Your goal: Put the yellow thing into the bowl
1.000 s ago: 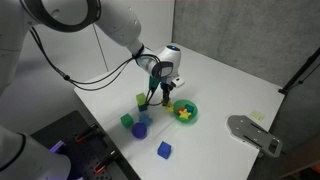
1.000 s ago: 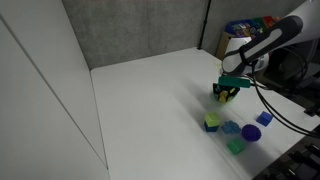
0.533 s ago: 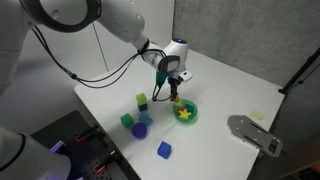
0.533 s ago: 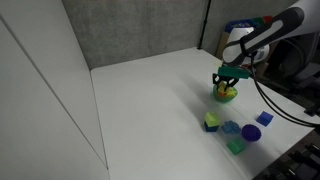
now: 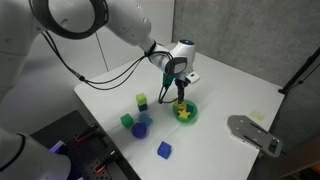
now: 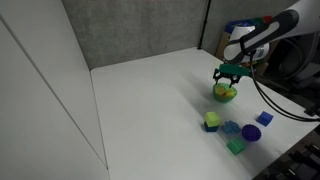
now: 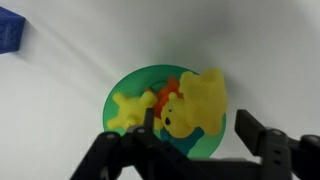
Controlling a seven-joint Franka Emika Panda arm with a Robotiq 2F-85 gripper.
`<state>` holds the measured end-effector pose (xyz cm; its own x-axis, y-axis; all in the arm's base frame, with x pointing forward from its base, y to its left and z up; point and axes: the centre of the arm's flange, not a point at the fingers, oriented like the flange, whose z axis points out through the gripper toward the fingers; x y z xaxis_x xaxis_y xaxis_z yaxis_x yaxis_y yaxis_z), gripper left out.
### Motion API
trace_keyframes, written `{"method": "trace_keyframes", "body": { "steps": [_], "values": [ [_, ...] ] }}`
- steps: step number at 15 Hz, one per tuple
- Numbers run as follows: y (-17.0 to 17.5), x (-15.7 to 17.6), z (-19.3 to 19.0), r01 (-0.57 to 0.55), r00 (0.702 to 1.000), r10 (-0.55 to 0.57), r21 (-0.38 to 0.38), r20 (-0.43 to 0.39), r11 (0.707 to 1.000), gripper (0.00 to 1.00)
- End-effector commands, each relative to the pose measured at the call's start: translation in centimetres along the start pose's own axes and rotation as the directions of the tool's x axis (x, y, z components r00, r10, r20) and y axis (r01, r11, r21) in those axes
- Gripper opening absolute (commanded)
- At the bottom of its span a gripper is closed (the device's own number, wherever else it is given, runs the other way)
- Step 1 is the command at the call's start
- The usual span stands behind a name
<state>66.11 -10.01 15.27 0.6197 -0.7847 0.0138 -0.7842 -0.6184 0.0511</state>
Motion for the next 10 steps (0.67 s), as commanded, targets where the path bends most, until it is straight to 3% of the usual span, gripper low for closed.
{"method": "trace_keyframes", "body": {
  "steps": [1, 6, 10],
  "values": [
    [2.1, -1.9, -1.1, 0.042, 0.998, -0.04, -0.049, 0.054, 0.998, 1.0],
    [5.3, -5.8, -3.6, 0.141, 0.989, -0.134, -0.129, 0.066, 0.982, 1.0],
    [7.4, -9.0, -7.3, 0.249, 0.969, -0.246, -0.128, 0.036, 0.96, 1.0]
  ]
}}
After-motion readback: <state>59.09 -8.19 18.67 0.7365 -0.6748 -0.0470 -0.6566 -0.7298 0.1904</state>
